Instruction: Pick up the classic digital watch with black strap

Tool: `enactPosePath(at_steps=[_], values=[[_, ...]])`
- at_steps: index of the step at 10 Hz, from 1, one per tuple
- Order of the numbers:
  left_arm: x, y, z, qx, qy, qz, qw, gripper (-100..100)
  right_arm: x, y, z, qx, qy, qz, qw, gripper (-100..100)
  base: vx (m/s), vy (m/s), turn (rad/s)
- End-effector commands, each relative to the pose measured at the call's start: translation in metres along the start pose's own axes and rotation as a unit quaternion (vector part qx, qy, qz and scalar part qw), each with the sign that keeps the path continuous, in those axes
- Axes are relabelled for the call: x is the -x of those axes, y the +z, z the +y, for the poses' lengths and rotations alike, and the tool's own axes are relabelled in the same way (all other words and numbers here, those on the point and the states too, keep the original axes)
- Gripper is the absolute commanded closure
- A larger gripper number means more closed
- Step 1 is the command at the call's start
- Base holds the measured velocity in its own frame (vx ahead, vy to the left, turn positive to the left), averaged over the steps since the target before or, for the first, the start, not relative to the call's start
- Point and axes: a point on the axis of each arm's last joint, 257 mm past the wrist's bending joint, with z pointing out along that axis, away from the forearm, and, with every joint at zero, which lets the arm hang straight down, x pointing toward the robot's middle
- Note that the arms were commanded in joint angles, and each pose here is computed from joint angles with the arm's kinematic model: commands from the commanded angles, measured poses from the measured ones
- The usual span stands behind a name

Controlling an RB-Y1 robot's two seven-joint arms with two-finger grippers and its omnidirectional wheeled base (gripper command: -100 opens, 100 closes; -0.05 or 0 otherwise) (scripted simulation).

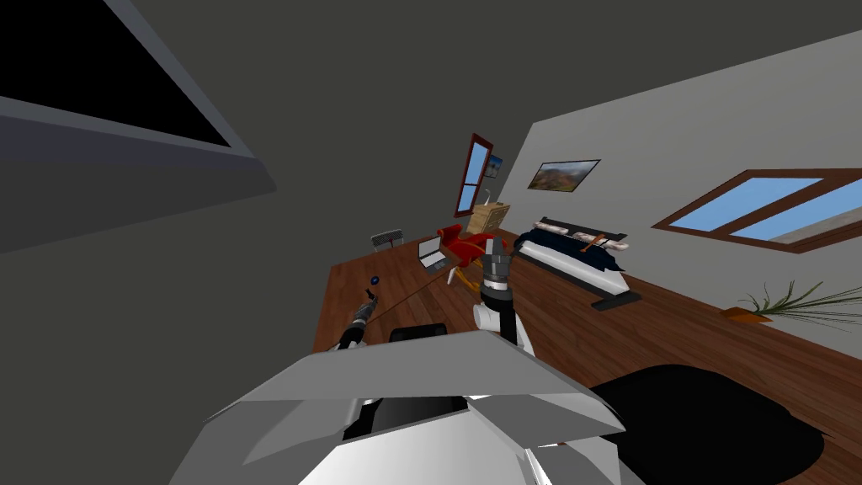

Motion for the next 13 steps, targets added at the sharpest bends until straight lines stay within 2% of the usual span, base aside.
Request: enactPosePath(at_steps=[1, 3, 4, 5, 6, 8, 9, 10, 11, 12, 13], values=[[-0.006, 0.000, 0.000, 0.001, 0.006, 0.007, 1.0000, -100, 0.000, 0.000, 0.000, 0.000, 0.000, 0.000, 1.0000, 0, 0.030, 0.025, 0.005], [-0.015, 0.001, -0.003, 0.001, 0.015, 0.017, 0.9997, -100, 0.000, 0.000, 0.000, 0.000, 0.000, 0.000, 1.0000, 0, 0.048, 0.052, 0.007], [-0.012, 0.000, -0.002, 0.000, 0.011, 0.014, 0.9998, -100, 0.000, 0.000, 0.000, 0.000, 0.000, 0.000, 1.0000, 0, 0.029, 0.030, -0.004], [-0.013, 0.000, -0.003, 0.000, 0.012, 0.014, 0.9998, 0, 0.000, 0.000, 0.000, 0.000, 0.000, 0.000, 1.0000, 0, 0.005, 0.005, 0.000], [-0.018, -0.009, -0.002, -0.012, 0.022, 0.018, 0.9995, -100, 0.000, 0.000, 0.000, 0.000, 0.000, 0.000, 1.0000, 0, 0.096, -0.004, 0.255], [-0.029, -0.030, -0.003, -0.040, 0.039, 0.029, 0.9980, -100, 0.000, 0.000, 0.000, 0.000, 0.000, 0.000, 1.0000, 0, 0.246, -0.014, 0.358], [-0.035, -0.033, 0.000, -0.035, 0.038, 0.035, 0.9980, -100, 0.000, 0.000, 0.000, 0.000, 0.000, 0.000, 1.0000, 0, 0.183, -0.017, 0.119], [-0.030, -0.030, -0.003, -0.039, 0.039, 0.029, 0.9980, -100, 0.000, 0.000, 0.000, 0.000, 0.000, 0.000, 1.0000, 0, 0.072, -0.012, -0.009], [-0.035, -0.041, -0.005, -0.054, 0.047, 0.035, 0.9968, -100, 0.000, 0.000, 0.000, 0.000, 0.000, 0.000, 1.0000, 0, 0.089, -0.009, 0.250], [-0.035, -0.041, -0.005, -0.054, 0.047, 0.035, 0.9968, -100, 0.000, 0.000, 0.000, 0.000, 0.000, 0.000, 1.0000, 0, 0.092, -0.021, 0.135], [-0.042, -0.053, -0.006, -0.068, 0.054, 0.043, 0.9953, -100, 0.000, 0.000, 0.000, 0.000, 0.000, 0.000, 1.0000, 0, 0.125, -0.034, 0.219]])
